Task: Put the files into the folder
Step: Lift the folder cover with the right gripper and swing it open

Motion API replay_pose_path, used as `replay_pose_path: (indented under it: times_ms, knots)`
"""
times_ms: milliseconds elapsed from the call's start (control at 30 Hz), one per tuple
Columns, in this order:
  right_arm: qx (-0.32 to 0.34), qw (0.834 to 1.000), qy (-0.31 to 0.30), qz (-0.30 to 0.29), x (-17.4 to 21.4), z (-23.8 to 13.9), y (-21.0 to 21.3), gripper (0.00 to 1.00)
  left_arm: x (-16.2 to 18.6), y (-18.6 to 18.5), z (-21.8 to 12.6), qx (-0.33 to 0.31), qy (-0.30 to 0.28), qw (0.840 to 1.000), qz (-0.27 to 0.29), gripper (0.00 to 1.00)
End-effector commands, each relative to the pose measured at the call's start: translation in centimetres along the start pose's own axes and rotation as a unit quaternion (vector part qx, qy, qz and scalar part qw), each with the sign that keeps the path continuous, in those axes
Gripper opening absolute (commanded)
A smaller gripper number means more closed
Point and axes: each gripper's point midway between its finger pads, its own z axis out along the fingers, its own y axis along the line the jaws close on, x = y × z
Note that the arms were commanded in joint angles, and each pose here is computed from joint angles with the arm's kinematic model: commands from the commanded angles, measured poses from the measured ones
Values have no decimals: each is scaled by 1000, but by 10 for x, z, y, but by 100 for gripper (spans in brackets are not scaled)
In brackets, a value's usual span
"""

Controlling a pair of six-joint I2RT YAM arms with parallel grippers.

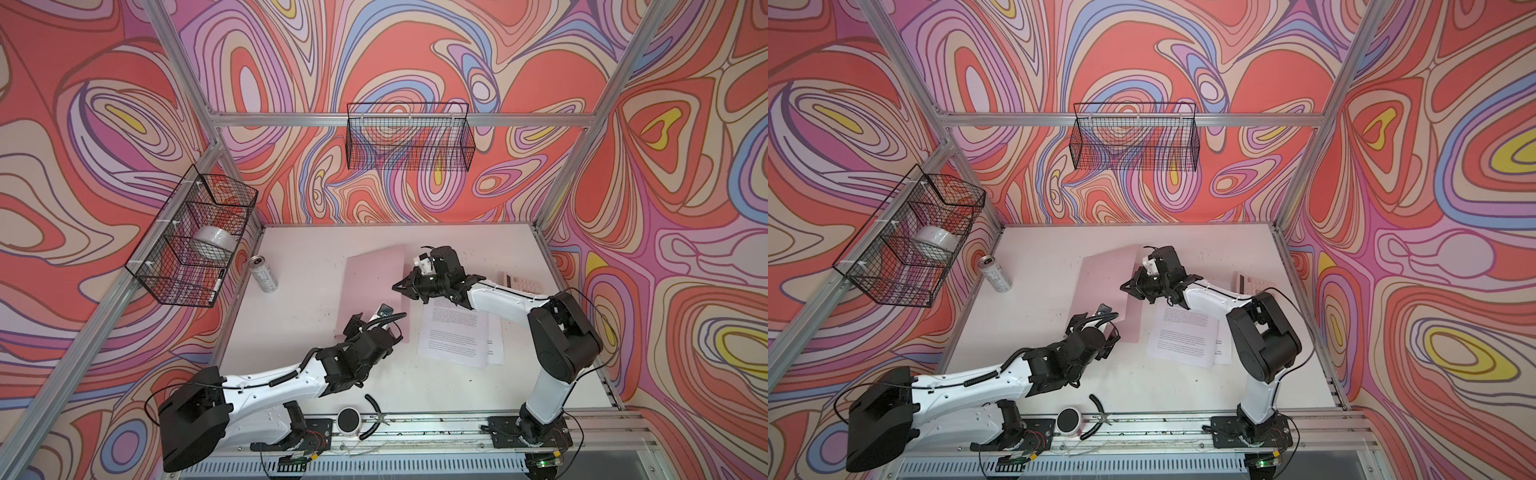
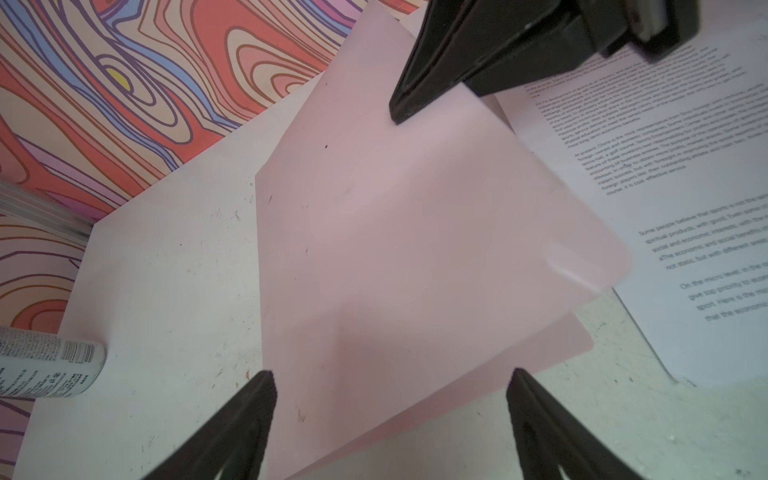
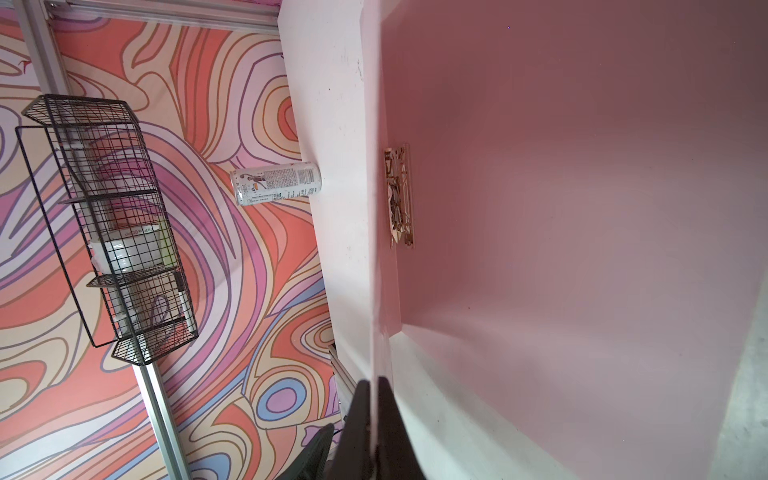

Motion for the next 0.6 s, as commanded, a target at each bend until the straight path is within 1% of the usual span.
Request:
replay_pose_path:
  times_ms: [0, 100, 200, 233, 300, 367, 500, 533, 567]
  knots:
    - [-17, 1000, 1, -4, 0, -6, 14, 0, -18, 0, 3, -16, -25, 1000, -5, 81]
    - [-13, 1000, 3, -6, 1, -6, 12, 0, -21, -2, 8, -26, -23, 999, 4, 64]
    - [-14, 1000, 4, -7, 2, -6, 11, 0, -23, -5, 13, -30, -16, 999, 14, 44]
    - [-16, 1000, 6, -7, 2, -6, 12, 0, -23, -6, 14, -31, -14, 999, 16, 35]
    - [-21, 1000, 8, -8, 3, -6, 15, 0, -24, -7, 15, -33, -10, 999, 16, 22]
    - [-22, 1000, 9, -9, 3, -6, 15, 0, -24, -7, 16, -36, -7, 999, 16, 0]
    - [-27, 999, 11, -13, 3, -7, 19, 0, -24, -6, 16, -35, -7, 999, 16, 0]
    - [-28, 999, 12, -14, 3, -7, 20, 8, -23, -6, 16, -36, -7, 999, 16, 0]
    - [-32, 999, 14, -19, 3, -7, 23, 18, -23, -5, 15, -39, -7, 999, 15, 0]
